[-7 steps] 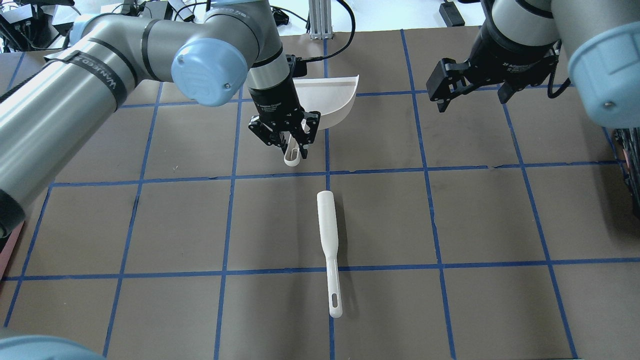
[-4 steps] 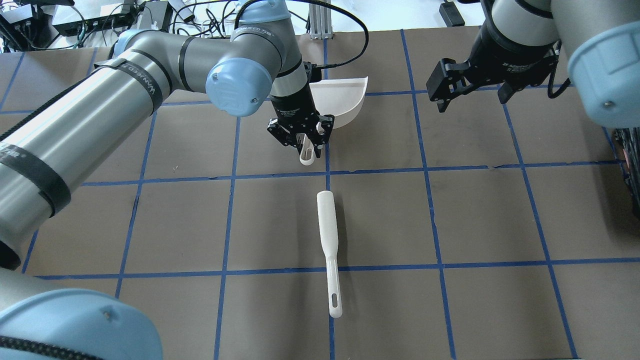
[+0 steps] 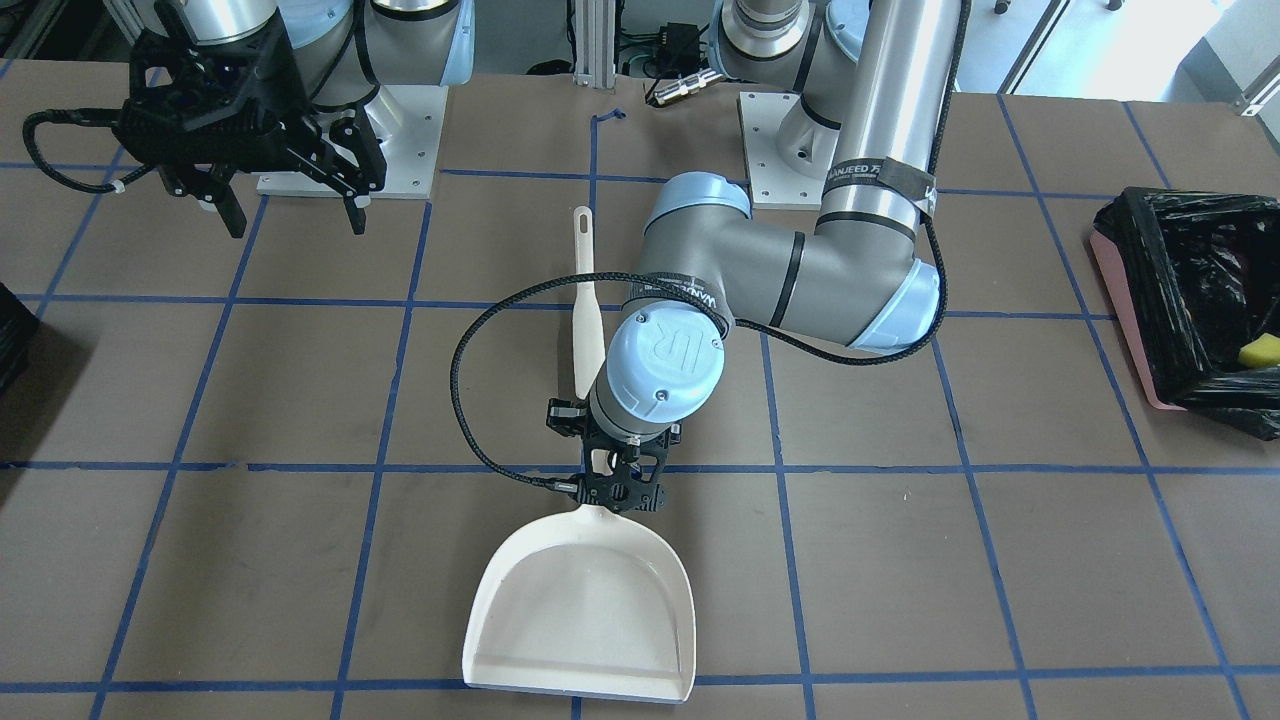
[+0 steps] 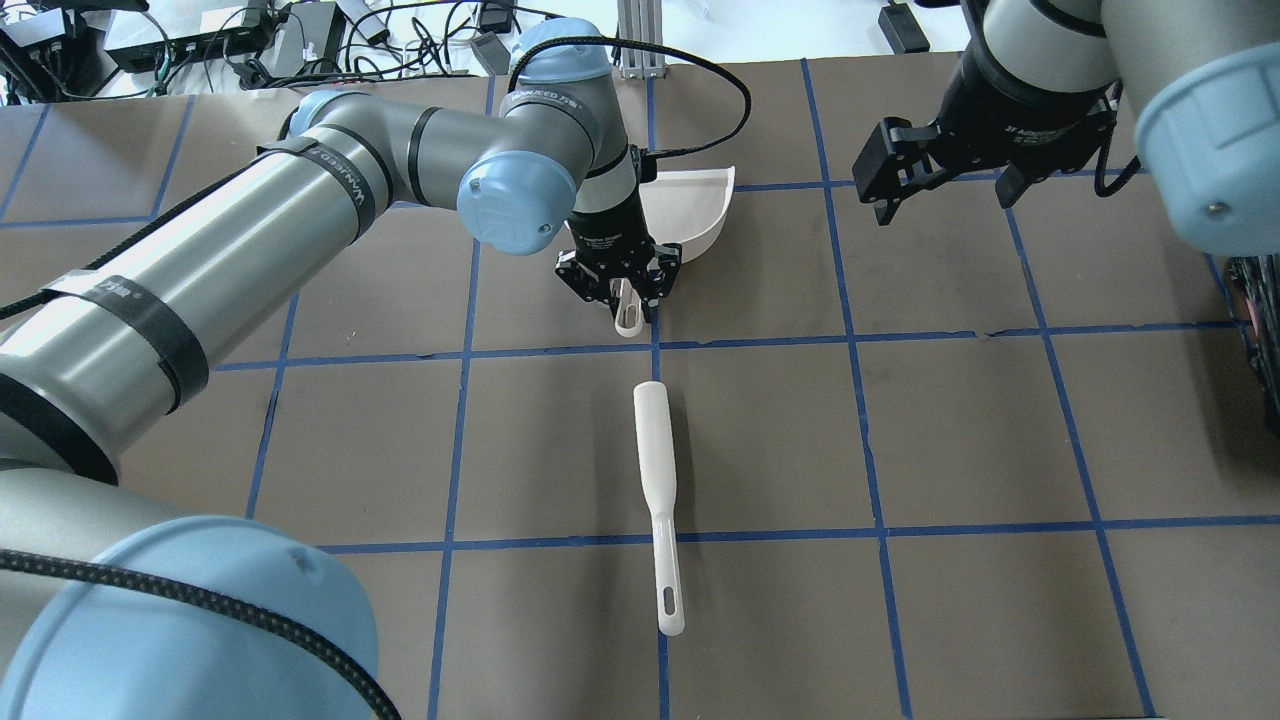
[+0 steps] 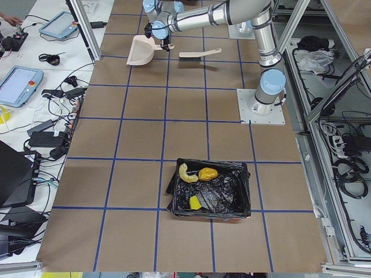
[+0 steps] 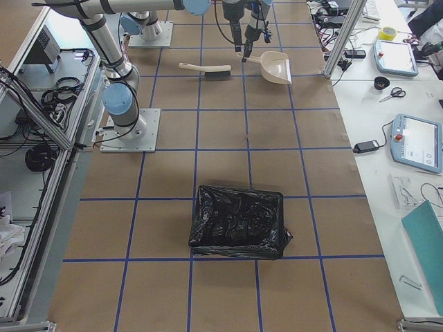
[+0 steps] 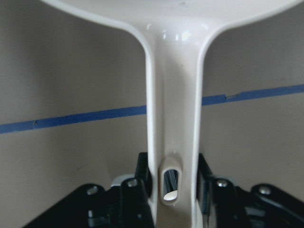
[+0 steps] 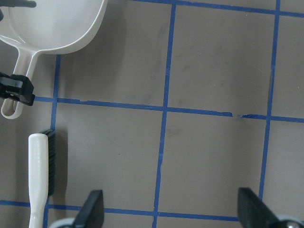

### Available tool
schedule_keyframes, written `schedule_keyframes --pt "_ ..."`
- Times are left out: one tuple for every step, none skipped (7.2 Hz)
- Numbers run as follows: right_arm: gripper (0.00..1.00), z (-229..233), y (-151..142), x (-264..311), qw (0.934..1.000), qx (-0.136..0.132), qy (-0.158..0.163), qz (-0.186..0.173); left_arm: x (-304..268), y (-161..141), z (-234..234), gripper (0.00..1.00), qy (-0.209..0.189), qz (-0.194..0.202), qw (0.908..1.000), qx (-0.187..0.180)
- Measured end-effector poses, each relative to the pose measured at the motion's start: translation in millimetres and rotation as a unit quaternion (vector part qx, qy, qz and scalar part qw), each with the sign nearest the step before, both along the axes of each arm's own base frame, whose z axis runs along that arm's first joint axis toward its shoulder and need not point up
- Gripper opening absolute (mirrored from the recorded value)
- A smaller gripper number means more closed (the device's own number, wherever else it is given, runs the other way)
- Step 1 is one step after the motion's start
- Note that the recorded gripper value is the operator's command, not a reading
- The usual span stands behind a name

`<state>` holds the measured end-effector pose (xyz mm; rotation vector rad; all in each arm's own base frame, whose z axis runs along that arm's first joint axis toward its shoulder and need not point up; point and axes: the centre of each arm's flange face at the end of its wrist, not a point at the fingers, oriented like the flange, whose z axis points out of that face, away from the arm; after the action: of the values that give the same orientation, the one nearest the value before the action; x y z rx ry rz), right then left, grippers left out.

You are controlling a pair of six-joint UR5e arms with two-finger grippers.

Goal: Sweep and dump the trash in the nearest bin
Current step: 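Lower the dustpan onto the table beyond the brush with the left gripper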

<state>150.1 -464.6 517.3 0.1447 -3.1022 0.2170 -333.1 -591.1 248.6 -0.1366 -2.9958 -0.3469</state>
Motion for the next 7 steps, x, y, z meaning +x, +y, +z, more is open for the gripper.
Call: schedule_keyframes --pt "1.00 0.1 0.1 0.0 1.0000 0.000 0.000 0.000 0.9 -0.2 -2.2 0.00 -0.007 -0.003 1.0000 -0.001" --pt "1.00 0.2 0.1 0.0 1.0000 0.000 0.000 0.000 -1.3 0.3 -3.5 0.00 -0.009 -0.007 0.9999 -0.003" --pt "1.00 0.1 0.1 0.0 1.0000 0.000 0.000 0.000 -6.3 2.6 -4.1 0.00 -0.010 -0.009 0.9999 -0.004" --pt "1.00 -0.1 -0.1 0.0 1.0000 0.000 0.000 0.000 -10.6 4.7 -4.6 0.00 -0.010 -0.006 0.9999 -0.003" --pt "1.00 -0.6 -0.2 0.0 1.0000 0.001 0.000 0.000 -12.5 5.6 -5.4 0.00 -0.011 0.000 0.9999 -0.001" --pt "1.00 -0.8 -0.1 0.0 1.0000 0.001 0.000 0.000 -13.1 5.9 -6.6 0.00 -0.012 0.003 0.9999 0.000" --pt "1.00 -0.7 0.1 0.0 1.0000 0.001 0.000 0.000 -13.7 6.1 -9.0 0.00 -0.013 0.007 0.9999 0.003"
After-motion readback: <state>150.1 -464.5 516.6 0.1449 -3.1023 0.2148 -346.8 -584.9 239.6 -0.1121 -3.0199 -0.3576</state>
